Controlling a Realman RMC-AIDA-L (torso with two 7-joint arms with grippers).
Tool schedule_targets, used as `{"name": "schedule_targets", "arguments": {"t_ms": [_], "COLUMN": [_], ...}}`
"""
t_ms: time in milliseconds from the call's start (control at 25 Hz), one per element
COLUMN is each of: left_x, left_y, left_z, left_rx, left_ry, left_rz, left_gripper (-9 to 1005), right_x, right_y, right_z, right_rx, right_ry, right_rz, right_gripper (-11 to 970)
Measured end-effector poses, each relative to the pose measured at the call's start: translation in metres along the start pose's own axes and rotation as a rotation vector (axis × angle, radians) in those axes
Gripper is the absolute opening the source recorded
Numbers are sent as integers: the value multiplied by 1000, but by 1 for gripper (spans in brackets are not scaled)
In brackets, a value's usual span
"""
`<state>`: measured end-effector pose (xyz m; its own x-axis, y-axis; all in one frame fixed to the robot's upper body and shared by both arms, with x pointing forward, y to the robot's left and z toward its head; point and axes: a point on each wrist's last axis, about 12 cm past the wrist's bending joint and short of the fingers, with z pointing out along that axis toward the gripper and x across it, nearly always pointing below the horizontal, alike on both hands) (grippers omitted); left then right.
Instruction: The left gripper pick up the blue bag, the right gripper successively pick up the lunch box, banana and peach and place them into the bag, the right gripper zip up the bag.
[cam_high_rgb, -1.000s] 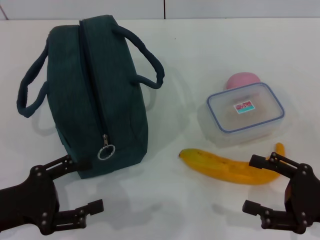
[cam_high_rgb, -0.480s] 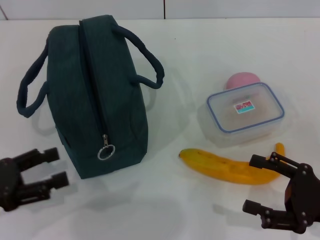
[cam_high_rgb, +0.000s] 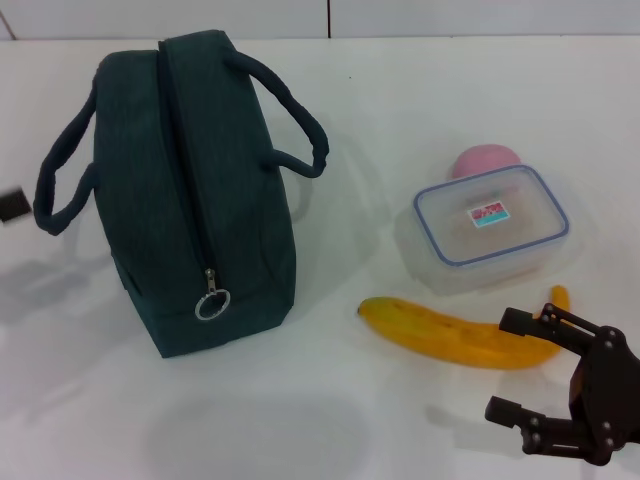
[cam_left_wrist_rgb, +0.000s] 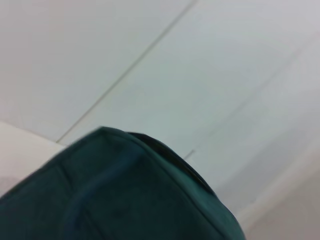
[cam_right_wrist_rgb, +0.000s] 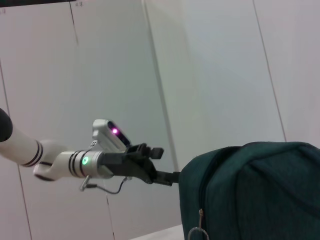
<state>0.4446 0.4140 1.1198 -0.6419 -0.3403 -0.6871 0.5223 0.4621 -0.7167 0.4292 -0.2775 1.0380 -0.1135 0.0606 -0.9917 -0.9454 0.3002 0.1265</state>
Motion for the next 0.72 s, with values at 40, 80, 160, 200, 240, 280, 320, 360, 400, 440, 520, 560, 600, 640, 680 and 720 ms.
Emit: {"name": "schedule_targets", "arguments": {"t_ms": [40,80,160,200,240,280,320,360,400,440,520,560,600,640,680,720], "left_x": [-10,-18,-38,-48,-58,-66,-77,-83,-92,-97,-105,-108,-111,-112,-114,-115], "left_y": [1,1,0,-1,-2,-3,-4,-4,-5,-5,-5,-6,-7,-9,-10,-11], "left_z": [1,2,6,8,9,11,15,18,24,30,41,48,56,61,66,70], "left_rx": [-13,-23,-39,-48,-64,-81,-102,-117,-142,-156,-182,-188,-191,-189,-188,-186], "left_ry": [6,8,20,27,38,52,74,92,127,154,216,246,278,296,312,326], "left_rz": [-42,-67,-118,-132,-155,-172,-190,-201,-215,-223,-236,-237,-239,-238,-238,-237], "left_gripper": [828,826,822,820,818,816,815,813,811,809,805,803,801,799,797,795], "right_x": [0,0,0,0,0,0,0,0,0,0,1,1,1,0,0,0], "right_y": [0,0,0,0,0,0,0,0,0,0,0,-1,-1,-2,-2,-2], "right_z": [0,0,1,1,1,1,1,1,1,1,1,2,3,3,3,3], "right_rx": [0,0,-2,-3,-3,-2,-2,-1,0,1,3,3,2,1,1,1], "right_ry": [0,0,0,0,0,1,1,0,0,0,0,0,0,0,0,0], "right_rz": [0,1,1,1,1,1,0,0,1,1,5,6,8,9,12,13], "right_gripper": [862,861,860,859,859,858,857,856,856,855,853,853,852,851,851,850]}}
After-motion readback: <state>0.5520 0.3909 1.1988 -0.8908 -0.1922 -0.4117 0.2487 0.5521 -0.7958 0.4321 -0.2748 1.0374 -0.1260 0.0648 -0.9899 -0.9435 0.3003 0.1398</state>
